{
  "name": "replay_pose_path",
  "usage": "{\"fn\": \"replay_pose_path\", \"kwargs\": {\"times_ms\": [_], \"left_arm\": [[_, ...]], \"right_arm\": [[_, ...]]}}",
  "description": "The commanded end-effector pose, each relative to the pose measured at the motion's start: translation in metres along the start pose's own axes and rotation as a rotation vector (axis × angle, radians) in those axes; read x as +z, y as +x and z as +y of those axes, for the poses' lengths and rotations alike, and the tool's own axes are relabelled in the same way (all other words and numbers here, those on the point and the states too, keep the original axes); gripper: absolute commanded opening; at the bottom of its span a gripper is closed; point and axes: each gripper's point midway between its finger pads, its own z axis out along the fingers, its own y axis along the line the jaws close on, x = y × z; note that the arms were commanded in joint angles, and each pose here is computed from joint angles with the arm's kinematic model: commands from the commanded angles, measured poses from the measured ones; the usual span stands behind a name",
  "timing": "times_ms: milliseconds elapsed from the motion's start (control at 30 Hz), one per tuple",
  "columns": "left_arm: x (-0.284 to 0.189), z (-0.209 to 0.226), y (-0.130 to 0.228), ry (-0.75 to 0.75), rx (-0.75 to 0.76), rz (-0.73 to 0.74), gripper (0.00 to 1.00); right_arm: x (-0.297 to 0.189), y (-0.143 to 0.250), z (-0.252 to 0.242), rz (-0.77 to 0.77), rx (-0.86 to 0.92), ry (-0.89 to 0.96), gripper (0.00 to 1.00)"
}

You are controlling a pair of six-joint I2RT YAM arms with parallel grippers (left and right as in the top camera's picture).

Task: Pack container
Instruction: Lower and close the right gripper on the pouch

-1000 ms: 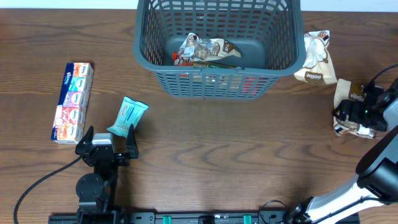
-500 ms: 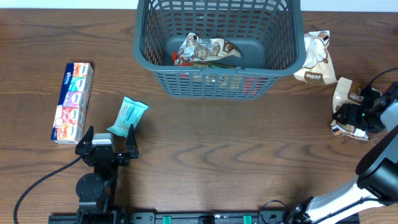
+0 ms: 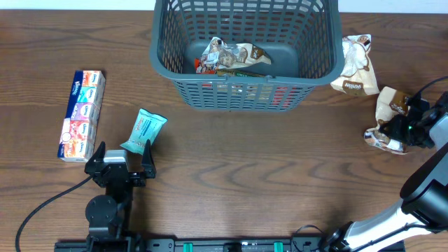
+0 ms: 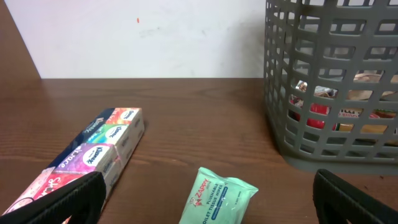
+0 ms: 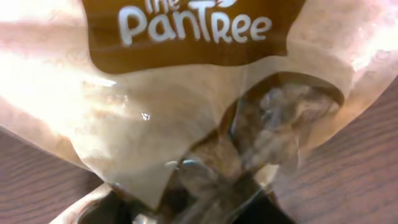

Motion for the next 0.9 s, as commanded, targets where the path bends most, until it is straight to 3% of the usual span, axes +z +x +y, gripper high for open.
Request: {"fn": "replay_pose_path", "kwargs": {"times_ms": [0,433,867], "left_arm": [[0.002,-0.003,0.017,0.016,-0.005,0.038,0.99],[0.002,-0.003,0.017,0.016,-0.005,0.038,0.99],[0.002,-0.003,0.017,0.016,-0.005,0.038,0.99]], "right_arm": [[-0.001,0.007,0.009,0.008,0.017,-0.038,0.14],[-0.034,-0.014,0.01,-0.088,-0.004,-0.009,0.02],[-0.035,-0.011,0.011,-0.079,0.007,-0.012,0.01]]}}
